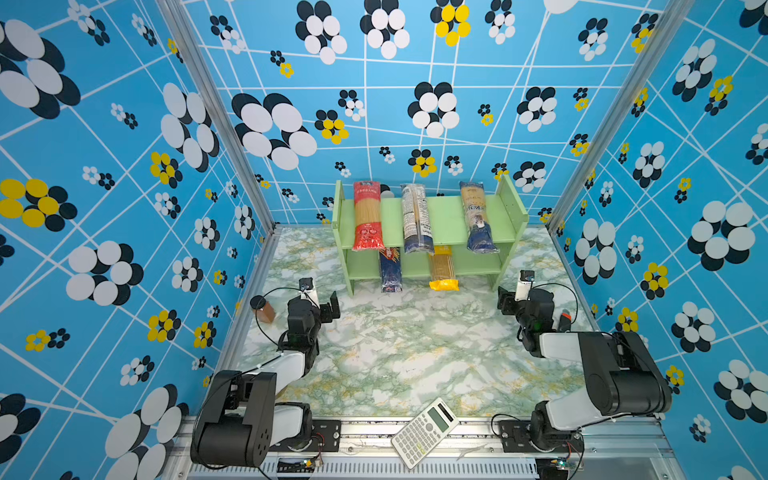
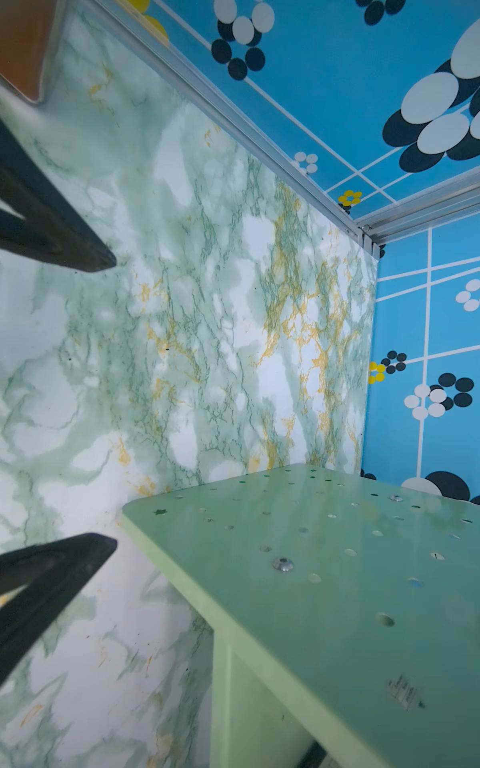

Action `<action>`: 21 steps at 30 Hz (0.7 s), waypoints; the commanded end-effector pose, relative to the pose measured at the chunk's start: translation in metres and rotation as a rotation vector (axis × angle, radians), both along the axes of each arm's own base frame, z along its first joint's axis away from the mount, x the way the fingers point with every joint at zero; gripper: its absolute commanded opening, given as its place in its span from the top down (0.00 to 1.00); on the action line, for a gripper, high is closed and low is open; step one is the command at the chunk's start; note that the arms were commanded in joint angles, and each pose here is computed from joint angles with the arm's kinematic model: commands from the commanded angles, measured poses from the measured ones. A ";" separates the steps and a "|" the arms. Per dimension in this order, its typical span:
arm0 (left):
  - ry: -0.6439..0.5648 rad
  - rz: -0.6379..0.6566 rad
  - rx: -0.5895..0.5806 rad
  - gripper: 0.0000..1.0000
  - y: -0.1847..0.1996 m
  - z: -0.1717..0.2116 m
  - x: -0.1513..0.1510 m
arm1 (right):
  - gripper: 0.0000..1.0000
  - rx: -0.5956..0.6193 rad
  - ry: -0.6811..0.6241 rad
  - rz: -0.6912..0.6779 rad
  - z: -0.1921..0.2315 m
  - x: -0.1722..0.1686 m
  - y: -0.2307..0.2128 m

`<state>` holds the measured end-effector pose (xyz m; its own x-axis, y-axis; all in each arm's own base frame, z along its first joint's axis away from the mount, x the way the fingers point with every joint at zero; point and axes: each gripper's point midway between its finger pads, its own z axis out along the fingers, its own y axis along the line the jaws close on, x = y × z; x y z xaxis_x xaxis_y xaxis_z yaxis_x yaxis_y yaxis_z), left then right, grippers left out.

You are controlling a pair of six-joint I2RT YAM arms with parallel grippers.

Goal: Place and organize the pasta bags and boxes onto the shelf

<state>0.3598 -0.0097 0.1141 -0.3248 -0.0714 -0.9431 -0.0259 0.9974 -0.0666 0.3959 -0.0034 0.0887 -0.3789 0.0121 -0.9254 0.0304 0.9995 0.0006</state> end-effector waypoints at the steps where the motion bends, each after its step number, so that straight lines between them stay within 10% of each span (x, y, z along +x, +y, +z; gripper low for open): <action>1: -0.035 0.011 0.004 0.01 0.004 0.012 0.007 | 0.27 0.003 -0.035 -0.026 0.005 0.001 -0.005; 21: -0.047 0.015 0.006 0.01 0.005 0.013 0.005 | 0.22 0.001 -0.044 -0.027 0.005 0.001 -0.006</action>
